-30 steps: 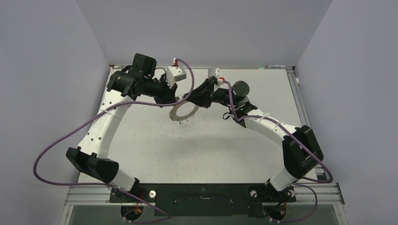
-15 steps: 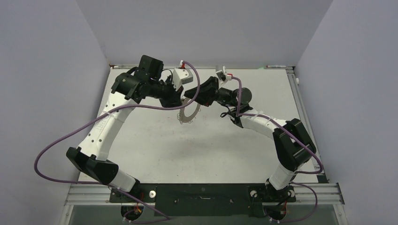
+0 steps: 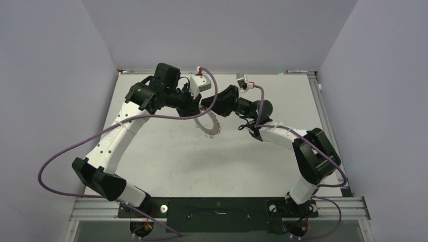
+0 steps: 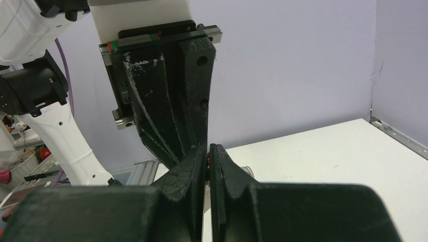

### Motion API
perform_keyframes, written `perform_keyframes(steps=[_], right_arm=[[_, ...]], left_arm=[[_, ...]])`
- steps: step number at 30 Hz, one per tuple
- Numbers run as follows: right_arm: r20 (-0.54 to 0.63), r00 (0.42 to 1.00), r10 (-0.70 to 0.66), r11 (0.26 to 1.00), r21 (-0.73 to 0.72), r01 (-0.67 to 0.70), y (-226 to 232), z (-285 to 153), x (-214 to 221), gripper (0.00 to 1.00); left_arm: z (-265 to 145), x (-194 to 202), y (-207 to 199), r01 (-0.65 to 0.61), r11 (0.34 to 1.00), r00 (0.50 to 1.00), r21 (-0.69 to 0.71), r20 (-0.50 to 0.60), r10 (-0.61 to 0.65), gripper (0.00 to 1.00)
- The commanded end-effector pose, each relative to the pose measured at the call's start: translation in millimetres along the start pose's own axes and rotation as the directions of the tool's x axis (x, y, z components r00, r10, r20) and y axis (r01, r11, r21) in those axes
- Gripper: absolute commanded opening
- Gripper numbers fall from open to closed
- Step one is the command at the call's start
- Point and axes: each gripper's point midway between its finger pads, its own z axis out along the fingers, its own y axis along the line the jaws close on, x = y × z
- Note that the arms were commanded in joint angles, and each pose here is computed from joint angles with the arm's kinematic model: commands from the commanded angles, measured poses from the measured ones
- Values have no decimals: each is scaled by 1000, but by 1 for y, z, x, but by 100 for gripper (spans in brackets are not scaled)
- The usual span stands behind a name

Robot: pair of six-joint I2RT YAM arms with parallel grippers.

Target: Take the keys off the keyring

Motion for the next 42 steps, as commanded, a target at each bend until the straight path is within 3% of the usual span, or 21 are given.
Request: perform_keyframes(steps=[1,12,21,31,42], right_arm=[[60,995,-78,995,-62,82,23,-7,-38,5],[-2,996,-92,994,-54,92,14,-26,-30,5],[89,992,-85,996,33,82,2,-16,-57,5],[158,987,-27,999,36,21,17,2,-64,5],[189,982,3,999,34,-10,27,8,-70,5]], left_arm=[[-23,-25,12,-42,996,992,-82,117,51,0],[-39,-29,20,-114,984,988,-135,91,127,0],[-24,-25,12,-127,986,987,-111,80,137,0],[7,-49,-5,-151,987,968,-52,194,159,0],[22,-49,-7,-71,997,964,-27,255,76,0]])
